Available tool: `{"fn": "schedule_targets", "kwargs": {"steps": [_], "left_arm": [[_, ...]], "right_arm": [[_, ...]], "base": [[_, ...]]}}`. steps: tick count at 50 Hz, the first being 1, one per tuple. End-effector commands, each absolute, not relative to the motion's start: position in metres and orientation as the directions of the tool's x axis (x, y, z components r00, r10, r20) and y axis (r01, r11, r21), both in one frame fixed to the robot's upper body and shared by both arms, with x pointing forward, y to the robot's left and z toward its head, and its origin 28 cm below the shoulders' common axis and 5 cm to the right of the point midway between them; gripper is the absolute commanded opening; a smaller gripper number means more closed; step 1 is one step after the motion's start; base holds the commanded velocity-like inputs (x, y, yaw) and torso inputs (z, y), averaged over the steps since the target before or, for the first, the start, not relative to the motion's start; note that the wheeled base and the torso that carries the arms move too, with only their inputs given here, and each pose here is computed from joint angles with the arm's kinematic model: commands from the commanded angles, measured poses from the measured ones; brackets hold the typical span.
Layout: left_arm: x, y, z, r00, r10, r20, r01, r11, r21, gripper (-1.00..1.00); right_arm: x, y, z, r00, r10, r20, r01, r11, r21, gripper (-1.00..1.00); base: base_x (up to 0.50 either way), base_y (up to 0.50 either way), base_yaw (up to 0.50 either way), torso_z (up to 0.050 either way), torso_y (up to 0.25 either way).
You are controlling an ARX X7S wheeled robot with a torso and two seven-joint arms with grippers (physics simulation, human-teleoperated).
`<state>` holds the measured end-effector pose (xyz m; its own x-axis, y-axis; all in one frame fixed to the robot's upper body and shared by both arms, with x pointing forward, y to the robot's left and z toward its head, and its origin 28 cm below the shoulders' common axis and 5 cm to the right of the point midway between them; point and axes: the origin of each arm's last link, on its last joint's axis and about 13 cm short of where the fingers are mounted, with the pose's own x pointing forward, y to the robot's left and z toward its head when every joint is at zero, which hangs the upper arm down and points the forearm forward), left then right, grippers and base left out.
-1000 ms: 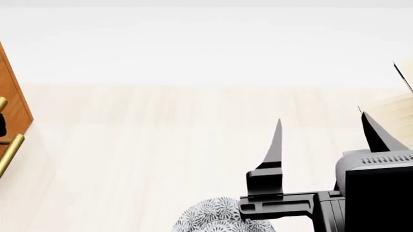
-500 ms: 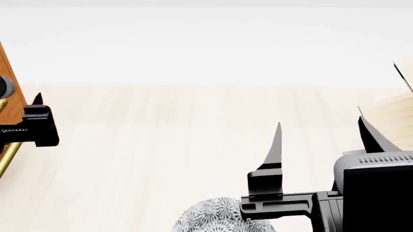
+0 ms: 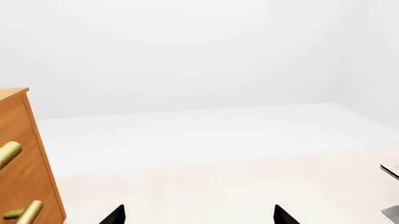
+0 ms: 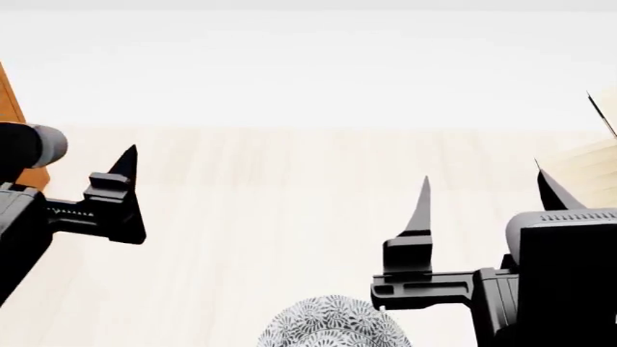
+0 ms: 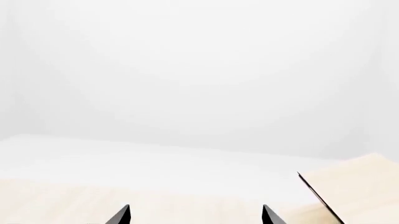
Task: Close the top drawer of the cabinet and put the bowl on top of it.
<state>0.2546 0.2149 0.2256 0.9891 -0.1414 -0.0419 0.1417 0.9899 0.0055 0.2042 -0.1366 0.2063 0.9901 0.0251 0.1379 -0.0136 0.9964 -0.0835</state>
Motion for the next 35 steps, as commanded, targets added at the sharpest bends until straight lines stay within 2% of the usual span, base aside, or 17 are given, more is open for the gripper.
{"fn": "schedule_targets", "kwargs": {"steps": [1, 6, 16, 35], "left_arm": [[0.255, 0.213, 0.265, 0.968, -0.248, -0.032, 0.247, 0.969, -0.027, 1.0], [0.265, 0.215, 0.284, 0.949, -0.309, -0.063, 0.306, 0.95, -0.056, 1.0], [0.288, 0.202, 0.277, 0.878, -0.427, -0.217, 0.423, 0.904, -0.069, 1.0], [0.315, 0.175, 0.26, 0.813, -0.468, -0.346, 0.504, 0.863, 0.016, 1.0]], "right_arm": [[0.207, -0.141, 0.201, 0.991, 0.023, 0.128, -0.012, 0.997, -0.082, 1.0], [0.207, -0.142, 0.201, 0.991, 0.02, 0.132, -0.01, 0.997, -0.073, 1.0], [0.211, -0.144, 0.197, 0.992, 0.006, 0.125, 0.002, 0.998, -0.07, 1.0], [0.218, -0.145, 0.186, 0.995, 0.006, 0.1, 0.001, 0.998, -0.066, 1.0]], "base": [[0.0, 0.0, 0.0, 0.0, 0.0], [0.0, 0.0, 0.0, 0.0, 0.0], [0.0, 0.0, 0.0, 0.0, 0.0], [0.0, 0.0, 0.0, 0.0, 0.0]]}}
